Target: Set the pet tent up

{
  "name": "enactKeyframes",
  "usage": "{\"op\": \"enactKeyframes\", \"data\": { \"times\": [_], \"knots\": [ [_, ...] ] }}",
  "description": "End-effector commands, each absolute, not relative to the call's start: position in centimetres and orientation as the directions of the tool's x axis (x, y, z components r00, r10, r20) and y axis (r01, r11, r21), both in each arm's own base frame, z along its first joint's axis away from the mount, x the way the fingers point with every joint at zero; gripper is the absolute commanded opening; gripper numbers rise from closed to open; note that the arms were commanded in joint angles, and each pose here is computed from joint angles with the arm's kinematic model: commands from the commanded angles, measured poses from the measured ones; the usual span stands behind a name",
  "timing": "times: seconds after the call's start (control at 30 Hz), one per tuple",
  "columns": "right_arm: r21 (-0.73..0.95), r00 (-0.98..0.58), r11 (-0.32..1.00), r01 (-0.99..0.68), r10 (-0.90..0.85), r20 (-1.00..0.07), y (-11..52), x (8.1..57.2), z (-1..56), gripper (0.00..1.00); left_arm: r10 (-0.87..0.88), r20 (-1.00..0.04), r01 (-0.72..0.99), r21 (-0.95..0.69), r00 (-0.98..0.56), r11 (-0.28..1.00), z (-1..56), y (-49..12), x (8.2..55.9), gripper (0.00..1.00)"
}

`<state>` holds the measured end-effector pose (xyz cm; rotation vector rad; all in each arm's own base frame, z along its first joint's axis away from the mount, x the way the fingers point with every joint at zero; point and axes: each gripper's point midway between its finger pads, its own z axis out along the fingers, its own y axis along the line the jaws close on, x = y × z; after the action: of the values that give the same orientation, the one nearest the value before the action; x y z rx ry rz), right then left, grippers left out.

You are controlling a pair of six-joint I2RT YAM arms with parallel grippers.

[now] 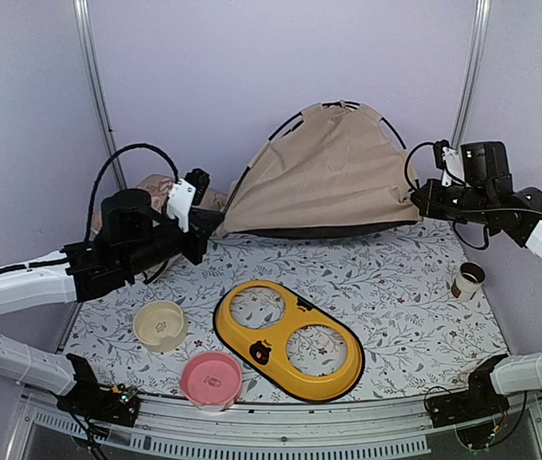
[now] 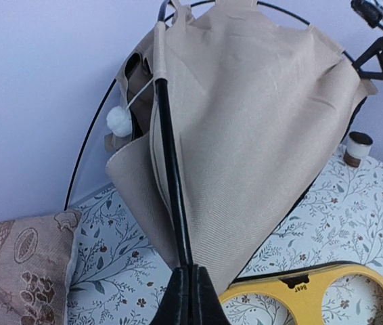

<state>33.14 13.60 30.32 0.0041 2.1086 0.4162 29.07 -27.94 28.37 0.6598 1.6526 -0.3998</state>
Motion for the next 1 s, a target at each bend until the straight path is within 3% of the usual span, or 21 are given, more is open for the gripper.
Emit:
{"op": "enactKeyframes", "data": {
  "times": [0.0, 0.2, 0.33, 0.37, 0.5, 0.63, 0.77, 0.8, 0.93, 0.97],
  "knots": [
    [0.335, -0.324, 0.923, -0.189, 0.263, -0.909, 12.5, 33.3, 37.6, 0.0, 0.054, -0.997, 0.638, 0.08, 0.059, 0.766, 37.4, -27.7, 28.3, 0.0],
    [0.298, -0.061, 0.919, -0.257, 0.293, -0.954, 11.5, 32.5, 42.6, 0.0, 0.016, -0.982, 0.674, 0.14, 0.187, 0.726, 43.2, -28.9, 25.2, 0.0],
    [0.282, -0.048, 0.935, -0.216, 0.278, -0.959, 11.6, 34.5, 43.2, 0.05, 0.009, -0.961, 0.689, 0.205, 0.276, 0.695, 45.3, -30.4, 21.2, 0.0],
    [0.283, -0.052, 0.938, -0.202, 0.279, -0.959, 11.6, 35.1, 43.1, 0.1, 0.006, -0.959, 0.696, 0.21, 0.284, 0.686, 45.7, -30.9, 20.5, 0.0],
    [0.292, -0.163, 0.946, -0.141, 0.269, -0.949, 11.8, 38.5, 41.8, 0.66, 0.085, -0.963, 0.715, 0.246, 0.254, 0.655, 42.5, -34.1, 19.8, 0.0],
    [0.31, -0.302, 0.943, -0.121, 0.262, -0.917, 12.7, 39.4, 38.5, 0.86, 0.199, -0.979, 0.669, 0.17, 0.032, 0.724, 32.7, -35.7, 23.9, 0.0],
    [0.352, -0.39, 0.928, -0.122, 0.282, -0.877, 13.1, 37.9, 35.4, 0.92, 0.279, -0.933, 0.696, 0.046, -0.226, 0.716, 22.2, -38.9, 24.4, 0.0],
    [0.379, -0.402, 0.915, -0.14, 0.297, -0.866, 13.4, 37.4, 35.1, 0.93, 0.284, -0.925, 0.719, 0.015, -0.254, 0.695, 20.7, -39.9, 23.6, 0.02],
    [0.448, -0.488, 0.871, -0.202, 0.307, -0.817, 15.4, 35.6, 33.4, 0.95, 0.227, -0.928, 0.775, -0.094, -0.295, 0.625, 20.6, -42.1, 20.9, 0.43],
    [0.454, -0.5, 0.866, -0.21, 0.303, -0.811, 16.0, 35.2, 33.1, 0.95, 0.217, -0.928, 0.777, -0.109, -0.303, 0.62, 20.9, -42.1, 20.7, 0.47]
  ]
}}
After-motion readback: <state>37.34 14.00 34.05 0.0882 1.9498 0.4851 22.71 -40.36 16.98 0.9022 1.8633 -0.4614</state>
